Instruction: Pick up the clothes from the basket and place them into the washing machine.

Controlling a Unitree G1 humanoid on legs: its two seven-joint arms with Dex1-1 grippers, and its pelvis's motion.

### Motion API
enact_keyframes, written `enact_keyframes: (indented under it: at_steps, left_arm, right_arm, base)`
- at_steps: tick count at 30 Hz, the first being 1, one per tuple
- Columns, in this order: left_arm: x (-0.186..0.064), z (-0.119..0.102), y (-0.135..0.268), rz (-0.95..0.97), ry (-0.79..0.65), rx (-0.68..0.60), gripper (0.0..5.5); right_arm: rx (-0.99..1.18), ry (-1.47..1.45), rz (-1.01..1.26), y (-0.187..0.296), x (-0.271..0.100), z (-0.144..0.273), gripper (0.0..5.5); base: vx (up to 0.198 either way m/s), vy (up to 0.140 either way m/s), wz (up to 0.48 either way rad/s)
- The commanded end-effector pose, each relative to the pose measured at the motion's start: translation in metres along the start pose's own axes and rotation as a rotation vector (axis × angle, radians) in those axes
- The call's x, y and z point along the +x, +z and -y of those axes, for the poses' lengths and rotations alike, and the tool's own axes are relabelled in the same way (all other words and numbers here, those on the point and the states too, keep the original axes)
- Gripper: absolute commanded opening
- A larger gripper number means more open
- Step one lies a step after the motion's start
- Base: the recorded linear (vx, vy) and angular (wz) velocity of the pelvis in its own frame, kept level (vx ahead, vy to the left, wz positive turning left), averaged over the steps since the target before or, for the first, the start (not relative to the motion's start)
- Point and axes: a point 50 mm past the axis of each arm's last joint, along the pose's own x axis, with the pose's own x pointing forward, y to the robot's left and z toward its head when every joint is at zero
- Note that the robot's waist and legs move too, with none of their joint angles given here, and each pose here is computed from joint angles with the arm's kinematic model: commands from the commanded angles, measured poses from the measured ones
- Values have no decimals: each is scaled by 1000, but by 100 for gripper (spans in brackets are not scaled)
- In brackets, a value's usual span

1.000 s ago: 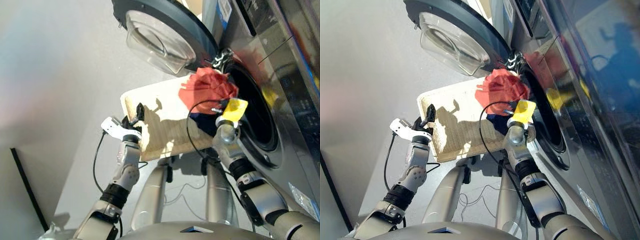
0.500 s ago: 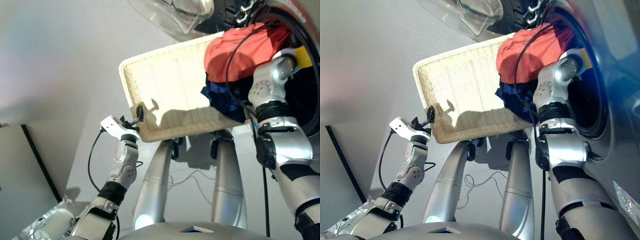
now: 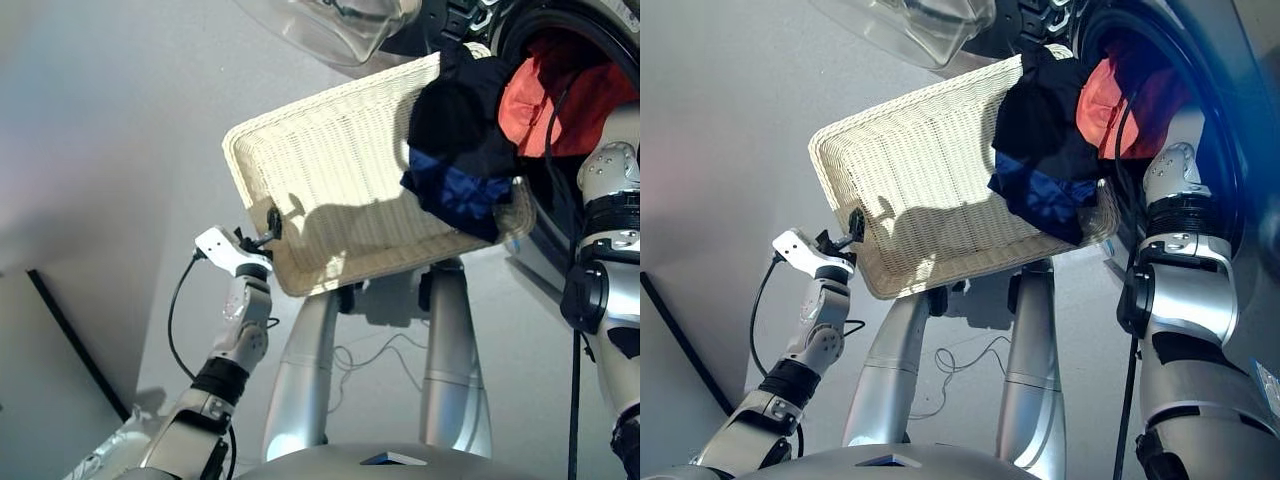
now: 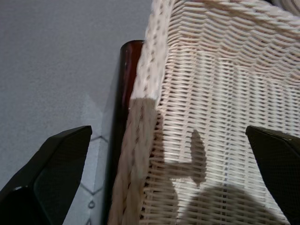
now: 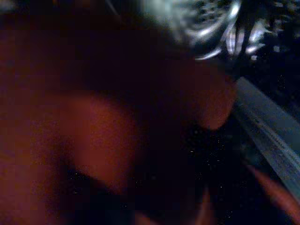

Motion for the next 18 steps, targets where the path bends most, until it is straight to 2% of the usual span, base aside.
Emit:
enact_keyframes:
  at_steps: [1, 5, 10, 16, 18]
  left_arm:
    - [0, -16, 14, 72, 24, 49, 550]
    - [-1, -16, 12, 55, 5, 38, 550]
    - [-2, -22, 11, 44, 3, 35, 550]
    - [-2, -30, 12, 49, 22, 37, 550]
    - [0, -29, 13, 52, 13, 48, 550]
  right_arm:
    - [-159, 255, -77, -24, -10, -1, 550]
    - [-194, 468, -281, -68, -49, 5, 550]
    - [-299, 711, -468, -110, -100, 34, 550]
    - [-479, 1030, -578, -137, -154, 53, 550]
    - [-610, 1186, -548, -141, -167, 52, 550]
  base:
    - [0, 0, 0]
    - [0, 0, 0]
    - [0, 0, 0]
    - [4, -9, 20]
    - [11, -25, 73]
